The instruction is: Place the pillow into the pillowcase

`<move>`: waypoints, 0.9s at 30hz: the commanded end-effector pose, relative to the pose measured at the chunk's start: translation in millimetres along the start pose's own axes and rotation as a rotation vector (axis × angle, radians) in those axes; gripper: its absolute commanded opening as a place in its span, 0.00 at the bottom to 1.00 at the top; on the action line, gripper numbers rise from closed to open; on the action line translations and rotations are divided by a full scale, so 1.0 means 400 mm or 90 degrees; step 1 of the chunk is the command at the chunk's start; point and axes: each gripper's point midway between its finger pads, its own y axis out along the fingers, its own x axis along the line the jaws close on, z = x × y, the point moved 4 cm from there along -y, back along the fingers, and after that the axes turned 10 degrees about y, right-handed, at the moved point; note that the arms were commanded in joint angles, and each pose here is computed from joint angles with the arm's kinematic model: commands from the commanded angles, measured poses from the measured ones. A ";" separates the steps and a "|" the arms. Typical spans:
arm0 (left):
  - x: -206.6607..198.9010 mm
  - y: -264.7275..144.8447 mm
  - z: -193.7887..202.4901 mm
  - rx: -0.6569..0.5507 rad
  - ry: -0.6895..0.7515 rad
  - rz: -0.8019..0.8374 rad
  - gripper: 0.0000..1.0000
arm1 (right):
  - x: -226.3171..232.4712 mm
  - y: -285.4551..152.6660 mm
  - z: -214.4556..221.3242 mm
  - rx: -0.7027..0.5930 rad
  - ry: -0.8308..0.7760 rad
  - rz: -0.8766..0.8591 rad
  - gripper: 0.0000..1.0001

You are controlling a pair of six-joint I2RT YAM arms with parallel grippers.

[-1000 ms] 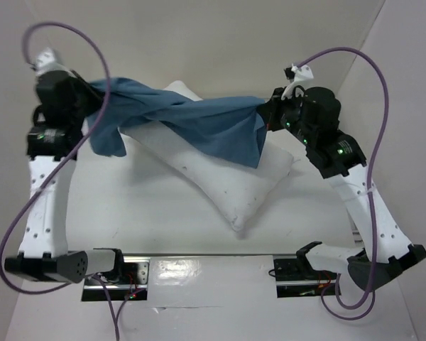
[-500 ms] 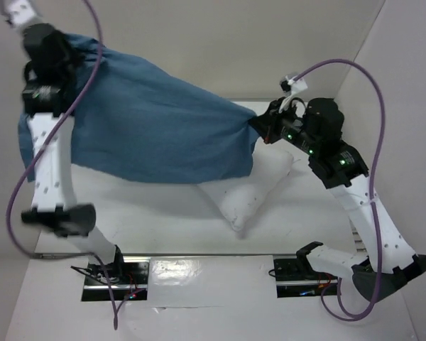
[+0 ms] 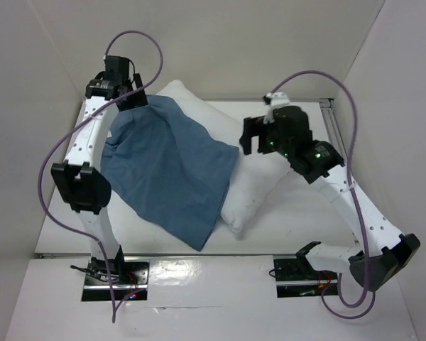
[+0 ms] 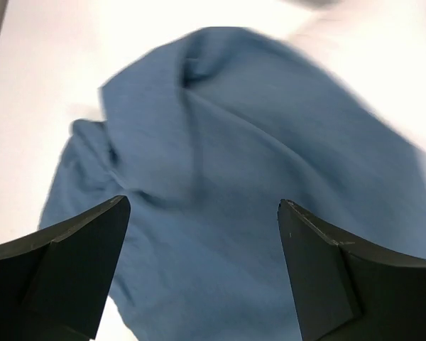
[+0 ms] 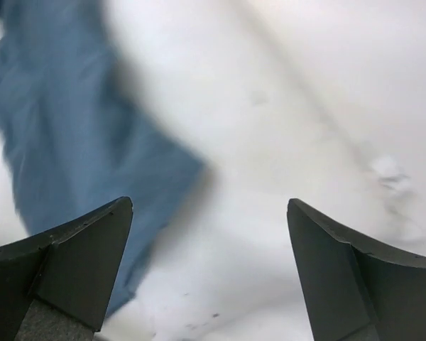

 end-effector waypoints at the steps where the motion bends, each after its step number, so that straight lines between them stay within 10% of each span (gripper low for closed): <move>1: -0.066 -0.228 -0.062 -0.120 0.024 0.118 0.98 | -0.171 -0.060 -0.117 -0.116 0.096 0.195 0.97; 7: -0.271 -0.276 0.168 0.002 0.123 0.278 0.97 | -0.339 0.028 -0.022 0.044 0.223 0.196 1.00; 16: -0.455 -0.153 0.360 0.112 0.135 0.329 0.95 | -0.218 0.160 0.195 0.216 0.252 0.017 1.00; 18: -0.459 -0.088 0.384 0.148 0.133 0.312 0.71 | -0.228 0.182 0.244 0.229 0.267 0.028 0.85; 21: -0.427 -0.056 0.359 0.157 0.103 0.295 0.00 | -0.252 0.203 0.253 0.212 0.286 0.070 0.08; 27: -0.256 -0.092 0.220 0.080 0.022 0.204 0.00 | -0.412 0.137 0.156 0.106 0.315 0.314 0.00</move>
